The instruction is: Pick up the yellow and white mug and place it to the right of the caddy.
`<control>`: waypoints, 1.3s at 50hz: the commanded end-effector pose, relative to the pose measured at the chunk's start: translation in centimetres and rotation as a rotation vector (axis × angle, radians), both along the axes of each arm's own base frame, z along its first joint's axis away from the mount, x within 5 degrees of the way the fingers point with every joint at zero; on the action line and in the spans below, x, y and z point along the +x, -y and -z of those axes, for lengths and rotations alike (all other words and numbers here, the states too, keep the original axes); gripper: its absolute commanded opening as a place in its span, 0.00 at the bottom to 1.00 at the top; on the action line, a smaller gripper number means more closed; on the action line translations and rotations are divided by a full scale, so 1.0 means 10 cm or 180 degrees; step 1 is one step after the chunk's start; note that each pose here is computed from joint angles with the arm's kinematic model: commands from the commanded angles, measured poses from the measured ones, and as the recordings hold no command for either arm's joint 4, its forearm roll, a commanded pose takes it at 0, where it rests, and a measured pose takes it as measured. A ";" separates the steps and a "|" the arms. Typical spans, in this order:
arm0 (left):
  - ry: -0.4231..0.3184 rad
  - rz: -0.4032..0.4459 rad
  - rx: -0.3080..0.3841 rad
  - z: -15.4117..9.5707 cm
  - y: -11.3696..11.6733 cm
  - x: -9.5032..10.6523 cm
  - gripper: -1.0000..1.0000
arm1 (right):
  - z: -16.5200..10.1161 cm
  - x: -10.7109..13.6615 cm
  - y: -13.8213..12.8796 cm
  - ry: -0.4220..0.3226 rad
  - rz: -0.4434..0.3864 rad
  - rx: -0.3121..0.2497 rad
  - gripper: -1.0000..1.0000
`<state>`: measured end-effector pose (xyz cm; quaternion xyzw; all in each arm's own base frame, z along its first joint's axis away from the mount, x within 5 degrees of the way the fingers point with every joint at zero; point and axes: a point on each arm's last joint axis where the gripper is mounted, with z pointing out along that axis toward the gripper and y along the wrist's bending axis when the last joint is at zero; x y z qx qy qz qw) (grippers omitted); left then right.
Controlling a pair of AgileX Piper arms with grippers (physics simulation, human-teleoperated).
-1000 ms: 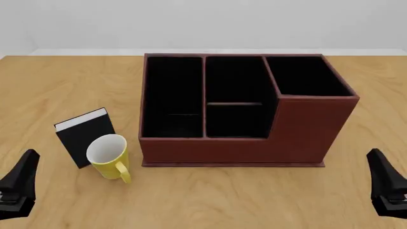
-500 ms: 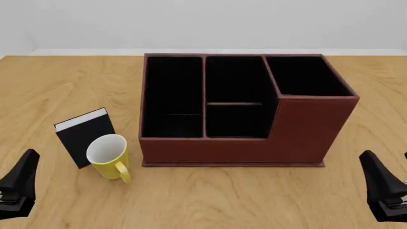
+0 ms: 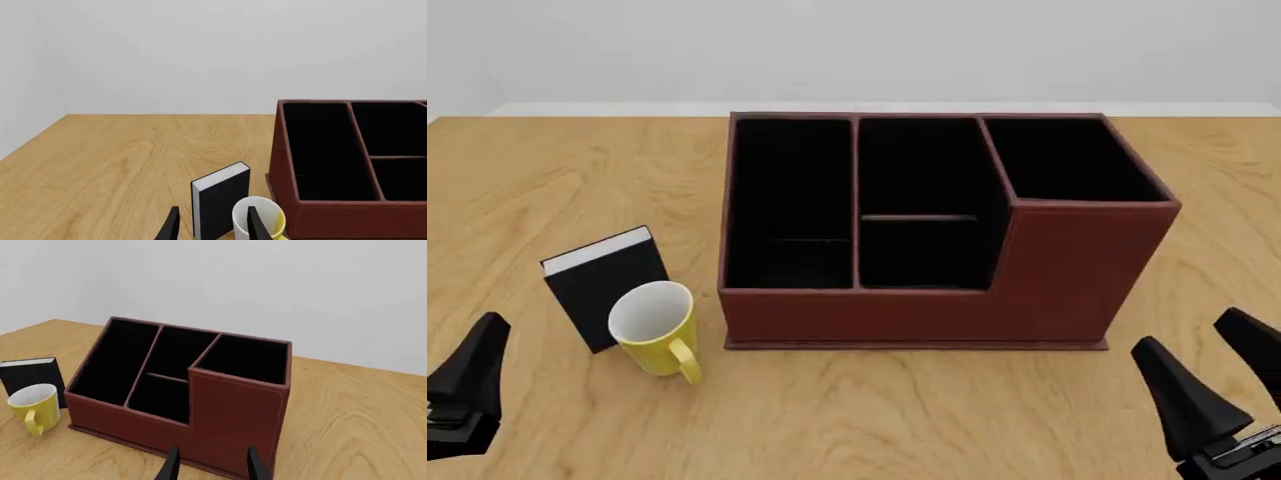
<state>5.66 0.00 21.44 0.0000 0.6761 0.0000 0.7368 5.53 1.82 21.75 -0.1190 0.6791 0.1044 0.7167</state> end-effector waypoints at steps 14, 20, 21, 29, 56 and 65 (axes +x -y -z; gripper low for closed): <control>0.0000 0.0000 0.0000 0.00 0.00 0.00 1.00 | 0.00 0.12 -0.15 -0.0034 -0.0457 -0.0036 1.00; 0.0000 0.0000 0.0000 0.00 0.00 0.00 1.00 | -0.01 0.17 -0.21 -0.0041 -0.0562 -0.0039 1.00; 0.0000 0.0000 0.0000 0.00 0.00 0.00 1.00 | 0.00 0.18 -0.21 -0.0044 -0.0572 -0.0041 1.00; 0.0000 0.0000 0.0000 0.00 0.00 0.00 1.00 | 0.00 0.24 -0.29 -0.0055 -0.0694 -0.0046 1.00; 0.0000 0.0000 0.0000 0.00 0.00 0.00 1.00 | 0.06 0.41 -0.55 -0.0074 -0.1068 -0.0067 1.00; 0.0000 0.0000 0.0000 0.00 0.00 0.00 1.00 | 0.09 0.47 -0.66 -0.0082 -0.1172 -0.0084 1.00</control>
